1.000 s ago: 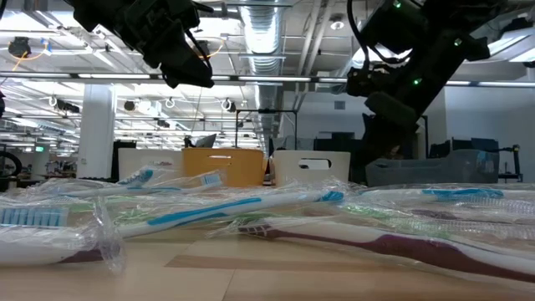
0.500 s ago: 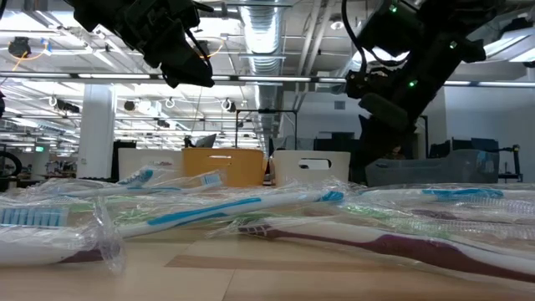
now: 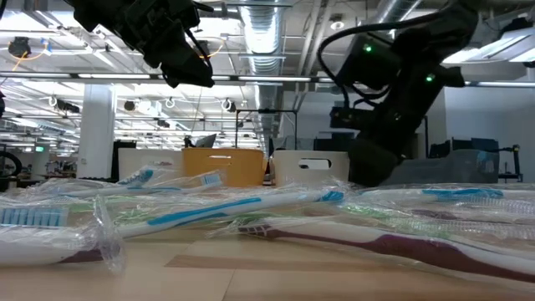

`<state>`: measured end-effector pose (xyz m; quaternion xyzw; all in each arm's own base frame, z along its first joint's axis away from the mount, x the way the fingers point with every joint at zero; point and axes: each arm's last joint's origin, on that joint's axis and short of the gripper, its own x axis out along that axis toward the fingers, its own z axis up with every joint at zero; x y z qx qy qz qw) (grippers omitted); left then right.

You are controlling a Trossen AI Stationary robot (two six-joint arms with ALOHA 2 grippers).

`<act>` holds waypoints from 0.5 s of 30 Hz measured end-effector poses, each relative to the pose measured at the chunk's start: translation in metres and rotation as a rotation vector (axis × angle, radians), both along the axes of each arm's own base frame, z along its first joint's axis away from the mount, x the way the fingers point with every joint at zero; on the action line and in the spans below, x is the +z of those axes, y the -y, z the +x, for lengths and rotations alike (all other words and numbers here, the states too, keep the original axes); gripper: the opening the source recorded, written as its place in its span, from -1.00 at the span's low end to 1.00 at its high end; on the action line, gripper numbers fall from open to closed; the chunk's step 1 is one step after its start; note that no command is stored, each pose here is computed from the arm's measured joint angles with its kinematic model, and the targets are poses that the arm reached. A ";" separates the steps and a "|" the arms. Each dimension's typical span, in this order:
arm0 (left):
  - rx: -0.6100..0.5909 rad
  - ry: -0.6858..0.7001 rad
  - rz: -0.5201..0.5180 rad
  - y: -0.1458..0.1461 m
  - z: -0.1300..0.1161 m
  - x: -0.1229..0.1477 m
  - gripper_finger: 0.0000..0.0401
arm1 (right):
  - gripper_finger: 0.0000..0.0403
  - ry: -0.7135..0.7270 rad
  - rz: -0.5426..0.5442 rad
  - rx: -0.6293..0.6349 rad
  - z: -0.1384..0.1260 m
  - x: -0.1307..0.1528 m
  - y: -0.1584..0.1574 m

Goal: Pick & Place Toothbrushes
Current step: Put the white violet toothbrush into the black transparent bin

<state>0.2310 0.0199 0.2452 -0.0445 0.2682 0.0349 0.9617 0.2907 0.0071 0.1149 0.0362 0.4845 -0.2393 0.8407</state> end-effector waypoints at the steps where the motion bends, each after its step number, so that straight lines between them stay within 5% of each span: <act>1: 0.000 0.000 0.000 0.000 0.000 0.000 -0.23 | -0.14 -0.007 0.002 0.003 0.001 0.001 0.000; 15: 0.000 -0.001 0.000 0.000 0.000 0.000 -0.23 | -0.33 -0.031 0.169 -0.042 0.003 -0.001 0.003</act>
